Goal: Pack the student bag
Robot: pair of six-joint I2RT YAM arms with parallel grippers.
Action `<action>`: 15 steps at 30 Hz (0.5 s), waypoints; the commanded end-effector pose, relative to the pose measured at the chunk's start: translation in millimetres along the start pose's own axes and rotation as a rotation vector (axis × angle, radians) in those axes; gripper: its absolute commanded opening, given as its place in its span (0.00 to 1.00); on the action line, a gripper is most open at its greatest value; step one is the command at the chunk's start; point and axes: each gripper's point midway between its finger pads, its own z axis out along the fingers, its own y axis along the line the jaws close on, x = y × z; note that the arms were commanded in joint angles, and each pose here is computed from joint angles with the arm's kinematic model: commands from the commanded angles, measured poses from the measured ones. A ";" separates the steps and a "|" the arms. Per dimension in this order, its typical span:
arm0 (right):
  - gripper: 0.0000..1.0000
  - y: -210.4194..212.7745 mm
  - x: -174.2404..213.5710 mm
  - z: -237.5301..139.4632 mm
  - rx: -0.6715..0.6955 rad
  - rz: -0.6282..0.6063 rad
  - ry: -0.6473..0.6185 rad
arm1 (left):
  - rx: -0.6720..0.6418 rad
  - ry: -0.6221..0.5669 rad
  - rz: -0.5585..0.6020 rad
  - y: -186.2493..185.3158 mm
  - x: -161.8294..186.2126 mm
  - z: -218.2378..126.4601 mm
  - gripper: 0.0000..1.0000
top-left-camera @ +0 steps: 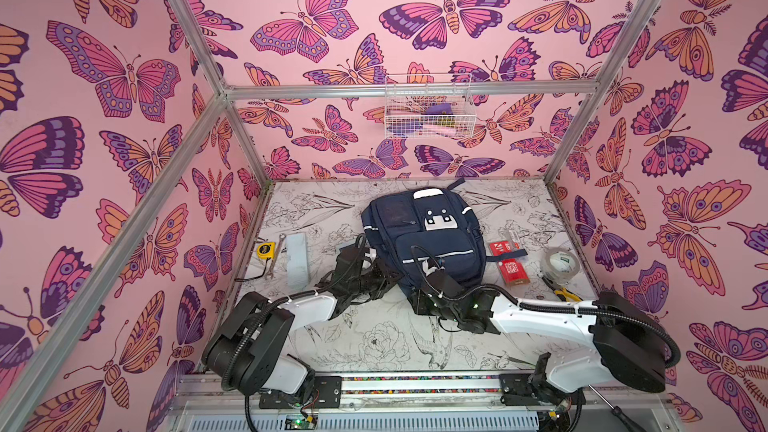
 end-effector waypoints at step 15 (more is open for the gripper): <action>0.00 0.8 -17.0 -9.5 0.002 -0.004 -0.048 | 0.113 0.065 0.093 -25.4 15.4 1.9 0.00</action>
